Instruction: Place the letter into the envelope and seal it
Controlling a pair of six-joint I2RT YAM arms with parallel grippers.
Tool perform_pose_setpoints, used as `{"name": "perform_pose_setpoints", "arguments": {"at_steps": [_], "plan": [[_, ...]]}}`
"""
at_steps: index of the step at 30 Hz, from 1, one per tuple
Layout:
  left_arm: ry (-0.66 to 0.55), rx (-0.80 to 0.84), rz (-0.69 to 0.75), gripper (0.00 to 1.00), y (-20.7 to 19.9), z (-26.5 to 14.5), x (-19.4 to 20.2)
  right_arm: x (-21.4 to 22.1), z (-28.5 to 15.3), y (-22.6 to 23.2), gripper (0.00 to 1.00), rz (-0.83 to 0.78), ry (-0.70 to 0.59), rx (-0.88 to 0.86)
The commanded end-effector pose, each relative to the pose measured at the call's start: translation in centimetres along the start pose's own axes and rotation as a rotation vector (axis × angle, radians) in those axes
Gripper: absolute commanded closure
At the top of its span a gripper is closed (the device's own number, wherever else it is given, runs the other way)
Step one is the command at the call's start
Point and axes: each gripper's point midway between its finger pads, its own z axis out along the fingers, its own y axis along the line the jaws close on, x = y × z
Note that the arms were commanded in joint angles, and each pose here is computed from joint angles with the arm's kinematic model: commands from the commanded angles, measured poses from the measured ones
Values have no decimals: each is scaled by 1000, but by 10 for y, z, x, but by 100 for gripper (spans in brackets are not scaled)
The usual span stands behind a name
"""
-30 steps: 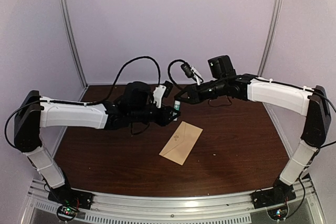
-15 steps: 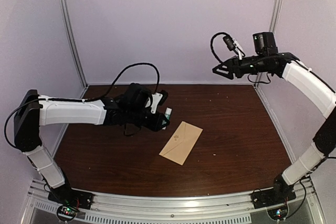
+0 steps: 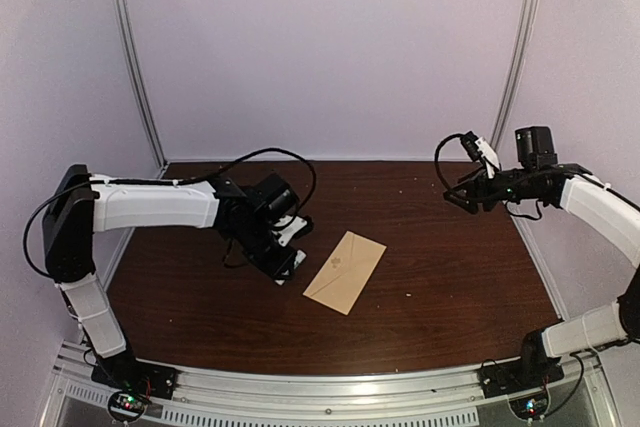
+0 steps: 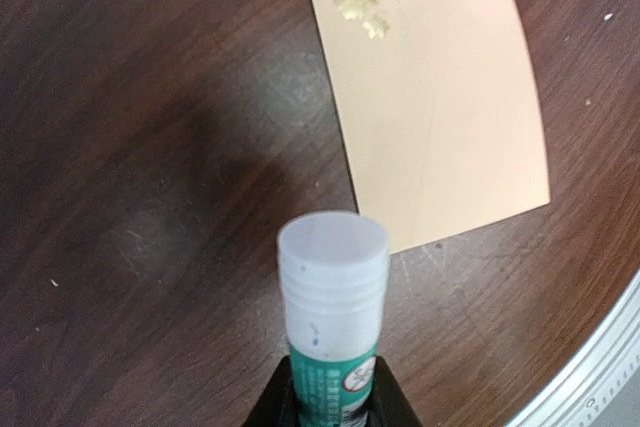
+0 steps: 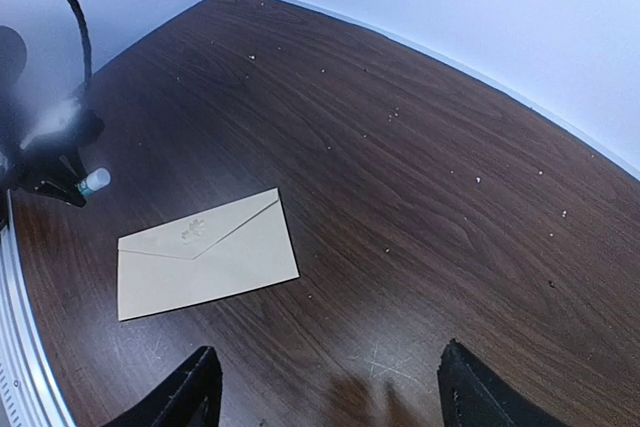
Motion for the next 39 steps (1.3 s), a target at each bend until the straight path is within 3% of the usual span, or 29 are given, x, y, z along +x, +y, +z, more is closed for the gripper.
{"name": "perform_pose_setpoints", "arguments": {"at_steps": [1, 13, 25, 27, 39], "plan": [[108, -9, 8, 96, 3, 16, 14, -13, -5, -5, 25, -68, -72, 27], [193, -28, -9, 88, 9, 51, 23, -4, -1, -3, 22, -55, -65, -7], [206, -46, -9, 72, 12, 61, 26, -2, 1, -4, 21, -38, -55, -15], [204, -50, -8, 65, 12, 62, 26, -3, 1, -3, 21, -39, -57, -19], [194, -56, -7, 64, 13, 64, 24, -4, 1, -3, 20, -36, -58, -18]]}}
